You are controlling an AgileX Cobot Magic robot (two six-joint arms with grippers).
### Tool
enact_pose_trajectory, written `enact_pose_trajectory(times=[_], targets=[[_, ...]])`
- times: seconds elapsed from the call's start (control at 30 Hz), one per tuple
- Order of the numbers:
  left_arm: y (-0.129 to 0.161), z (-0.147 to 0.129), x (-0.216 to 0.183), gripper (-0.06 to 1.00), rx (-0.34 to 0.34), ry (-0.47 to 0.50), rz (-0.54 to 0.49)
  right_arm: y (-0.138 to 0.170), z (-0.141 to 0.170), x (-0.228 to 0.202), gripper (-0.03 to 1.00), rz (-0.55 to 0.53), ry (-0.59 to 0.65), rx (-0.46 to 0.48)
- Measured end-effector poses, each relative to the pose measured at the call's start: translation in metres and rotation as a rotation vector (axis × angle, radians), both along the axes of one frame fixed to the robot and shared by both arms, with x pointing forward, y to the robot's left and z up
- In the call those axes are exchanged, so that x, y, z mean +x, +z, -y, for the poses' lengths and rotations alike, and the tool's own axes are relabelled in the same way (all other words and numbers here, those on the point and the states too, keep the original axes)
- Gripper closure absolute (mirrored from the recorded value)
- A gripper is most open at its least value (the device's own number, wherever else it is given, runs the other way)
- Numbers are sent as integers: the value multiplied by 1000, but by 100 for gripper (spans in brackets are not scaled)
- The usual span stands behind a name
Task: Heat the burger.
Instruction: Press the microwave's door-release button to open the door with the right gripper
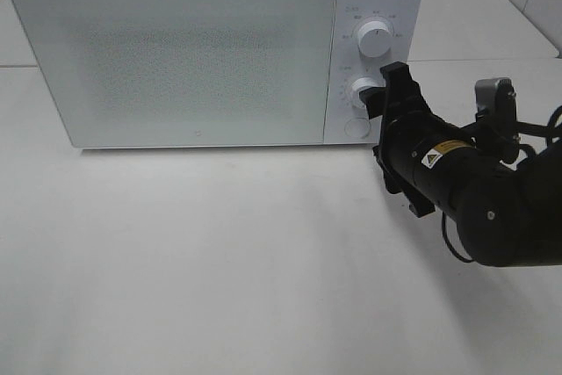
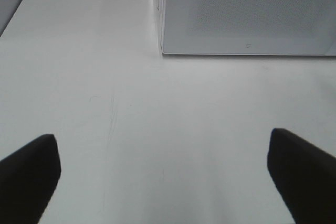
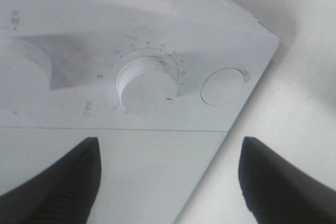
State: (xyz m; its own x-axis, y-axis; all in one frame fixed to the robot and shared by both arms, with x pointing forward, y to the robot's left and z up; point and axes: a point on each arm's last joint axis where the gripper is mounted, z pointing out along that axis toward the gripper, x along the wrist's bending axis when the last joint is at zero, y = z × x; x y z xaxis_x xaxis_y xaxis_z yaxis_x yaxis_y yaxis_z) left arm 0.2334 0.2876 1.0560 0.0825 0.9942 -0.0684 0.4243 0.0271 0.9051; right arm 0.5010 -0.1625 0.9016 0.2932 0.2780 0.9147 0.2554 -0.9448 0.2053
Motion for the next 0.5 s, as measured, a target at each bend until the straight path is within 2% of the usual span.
enact_pose_trajectory(times=[0.03,0.07,0.13,0.17,0.2,0.27,0.3,0.33,0.4,0.43,0.47,0.5], targets=[[0,0,0,-5,0,0,0,5,1,-4,26,-25,40,-58],[0,0,0,-5,0,0,0,5,1,-4,26,-25,40,-58],[0,0,0,-5,0,0,0,13,0,-10,26,-56,122,-167],[0,0,0,-5,0,0,0,13,0,-10,26,-56,122,-167],[0,0,0,-5,0,0,0,18,-1,-14,26,-76,180,-235],[0,0,0,-5,0,0,0,21,0,-16,26,-78,204,-263],[0,0,0,-5,0,0,0,27,-1,-20,26,-86,265,-335],[0,0,0,-5,0,0,0,27,-1,-20,26,-86,265,-335],[0,0,0,-5,0,0,0,32,-1,-25,26,-93,349,-432],[0,0,0,-5,0,0,0,32,-1,-25,26,-93,349,-432],[0,0,0,-5,0,0,0,35,-2,-28,26,-105,416,-500],[0,0,0,-5,0,0,0,37,-2,-29,26,-118,449,-526]])
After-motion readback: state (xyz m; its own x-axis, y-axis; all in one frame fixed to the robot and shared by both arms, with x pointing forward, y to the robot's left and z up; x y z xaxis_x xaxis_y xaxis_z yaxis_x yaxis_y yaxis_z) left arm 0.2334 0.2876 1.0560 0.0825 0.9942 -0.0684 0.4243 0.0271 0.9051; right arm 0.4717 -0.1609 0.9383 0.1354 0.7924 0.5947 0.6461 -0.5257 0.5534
